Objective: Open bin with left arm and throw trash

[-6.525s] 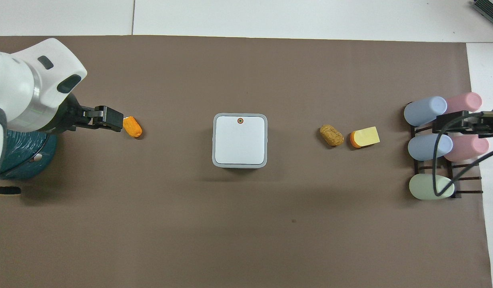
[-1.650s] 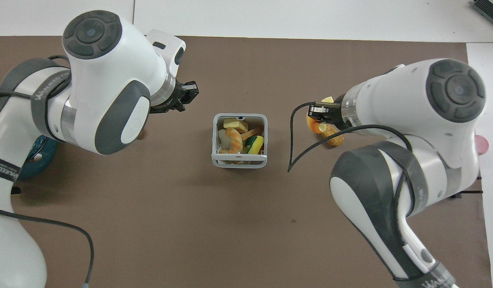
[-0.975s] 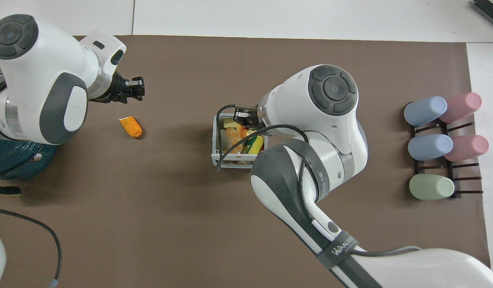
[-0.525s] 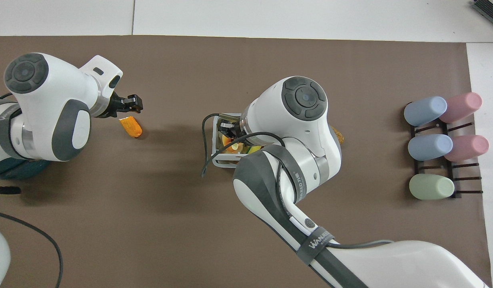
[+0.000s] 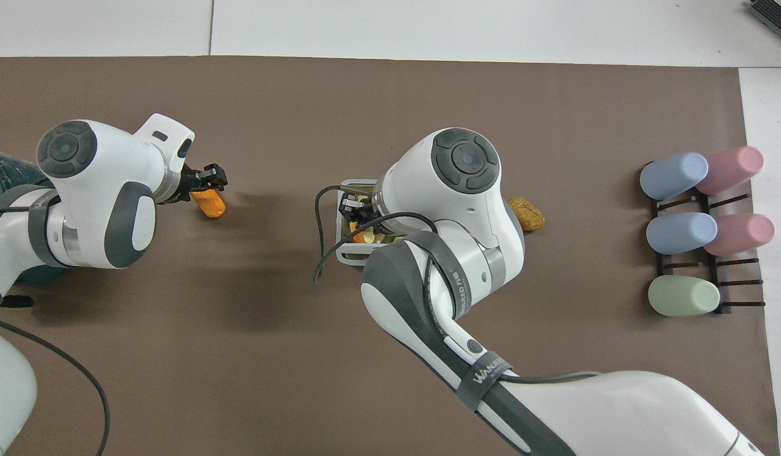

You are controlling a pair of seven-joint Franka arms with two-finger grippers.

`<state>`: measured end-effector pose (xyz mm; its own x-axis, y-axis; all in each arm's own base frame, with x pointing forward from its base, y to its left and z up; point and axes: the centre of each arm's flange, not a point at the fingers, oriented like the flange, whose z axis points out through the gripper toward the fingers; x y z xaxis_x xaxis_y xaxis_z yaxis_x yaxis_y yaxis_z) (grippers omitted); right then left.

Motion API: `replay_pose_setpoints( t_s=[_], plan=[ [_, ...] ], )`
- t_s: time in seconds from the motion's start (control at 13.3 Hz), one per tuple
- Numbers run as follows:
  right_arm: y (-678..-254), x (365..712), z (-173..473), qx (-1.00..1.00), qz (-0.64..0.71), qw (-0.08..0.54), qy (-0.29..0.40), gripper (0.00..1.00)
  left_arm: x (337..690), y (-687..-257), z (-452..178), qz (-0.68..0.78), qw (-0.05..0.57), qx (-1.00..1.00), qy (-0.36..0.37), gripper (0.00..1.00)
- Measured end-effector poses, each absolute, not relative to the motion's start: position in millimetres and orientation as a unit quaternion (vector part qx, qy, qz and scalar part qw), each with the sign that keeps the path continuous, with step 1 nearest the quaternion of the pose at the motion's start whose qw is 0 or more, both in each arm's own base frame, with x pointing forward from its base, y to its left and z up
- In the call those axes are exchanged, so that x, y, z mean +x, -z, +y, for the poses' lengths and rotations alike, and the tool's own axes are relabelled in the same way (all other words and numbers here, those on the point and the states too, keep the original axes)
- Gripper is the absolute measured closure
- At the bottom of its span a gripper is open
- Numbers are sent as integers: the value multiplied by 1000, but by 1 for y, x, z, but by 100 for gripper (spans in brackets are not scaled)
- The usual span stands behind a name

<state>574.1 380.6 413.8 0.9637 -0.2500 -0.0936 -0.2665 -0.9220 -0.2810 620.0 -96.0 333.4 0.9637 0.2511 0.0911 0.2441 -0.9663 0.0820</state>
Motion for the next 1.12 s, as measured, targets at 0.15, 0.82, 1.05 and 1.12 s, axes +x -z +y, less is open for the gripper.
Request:
replay_pose_setpoints(
  t_s=[0.15,0.82,1.05,1.12],
  plan=[
    [-416,574,381,-980,131,148,-26,41,620,-331,-96,154,38,986,-52,30],
    [-462,591,354,-980,137,143,26,0,611,-311,-97,174,46,981,-72,52],
    [-492,609,303,-984,119,103,81,0,620,-329,-103,171,47,982,-70,59],
    [-498,616,285,-985,111,95,93,0,627,-343,-108,167,45,983,-62,59]
  ],
)
